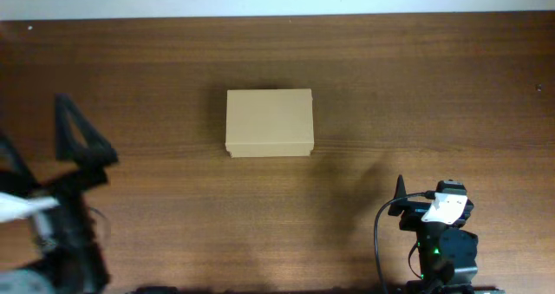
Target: Pack container
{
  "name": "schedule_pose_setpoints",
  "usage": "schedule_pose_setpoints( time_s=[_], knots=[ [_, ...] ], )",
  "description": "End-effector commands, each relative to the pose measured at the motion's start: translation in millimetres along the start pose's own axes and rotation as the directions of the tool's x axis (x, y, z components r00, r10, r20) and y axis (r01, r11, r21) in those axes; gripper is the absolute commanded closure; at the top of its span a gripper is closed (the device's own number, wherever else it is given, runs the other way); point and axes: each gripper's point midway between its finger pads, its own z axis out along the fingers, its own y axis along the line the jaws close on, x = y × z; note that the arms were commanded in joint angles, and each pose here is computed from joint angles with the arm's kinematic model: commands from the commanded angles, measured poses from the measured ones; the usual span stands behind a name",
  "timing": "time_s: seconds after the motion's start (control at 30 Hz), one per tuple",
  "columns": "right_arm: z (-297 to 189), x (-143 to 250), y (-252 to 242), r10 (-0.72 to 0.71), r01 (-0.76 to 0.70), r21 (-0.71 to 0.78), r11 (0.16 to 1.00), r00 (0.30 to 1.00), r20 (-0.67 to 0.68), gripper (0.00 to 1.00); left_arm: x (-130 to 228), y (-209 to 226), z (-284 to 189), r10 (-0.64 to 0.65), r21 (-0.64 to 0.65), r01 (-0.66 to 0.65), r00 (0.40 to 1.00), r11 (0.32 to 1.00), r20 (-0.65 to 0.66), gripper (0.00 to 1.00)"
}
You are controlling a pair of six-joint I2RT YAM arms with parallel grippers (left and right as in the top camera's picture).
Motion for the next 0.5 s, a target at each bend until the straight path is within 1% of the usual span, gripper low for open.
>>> schedule_pose_setpoints(
  time_s=[0.0,0.1,0.2,0.33,0.47],
  knots=[
    [0.5,1.1,-1.5,0.011,-0.011,0.006,1.0,1.0,0.004,0.01,83.2,28.0,-10.4,0.029,-0.025,-0.032,0.996,0.999,-0.087,0.0],
    [0.5,1.1,-1.5,0.011,-0.011,0.006,1.0,1.0,0.004,0.01,138.7,50.0,-26.9,0.045,-0.037,-0.051,0.99,0.998,-0.137,0.0],
    [0.5,1.1,-1.5,0.011,-0.011,0.006,1.0,1.0,0.004,0.01,179.9,66.5,-39.7,0.059,-0.048,-0.069,0.981,0.996,-0.183,0.0],
    [0.5,1.0,-1.5,0.011,-0.011,0.006,1.0,1.0,0.005,0.01,221.1,83.1,-52.5,0.072,-0.057,-0.088,0.971,0.995,-0.228,0.0],
    [0.5,1.1,-1.5,0.011,-0.011,0.006,1.0,1.0,0.004,0.01,242.5,91.8,-59.4,0.076,-0.06,-0.094,0.967,0.994,-0.243,0.0]
  ],
)
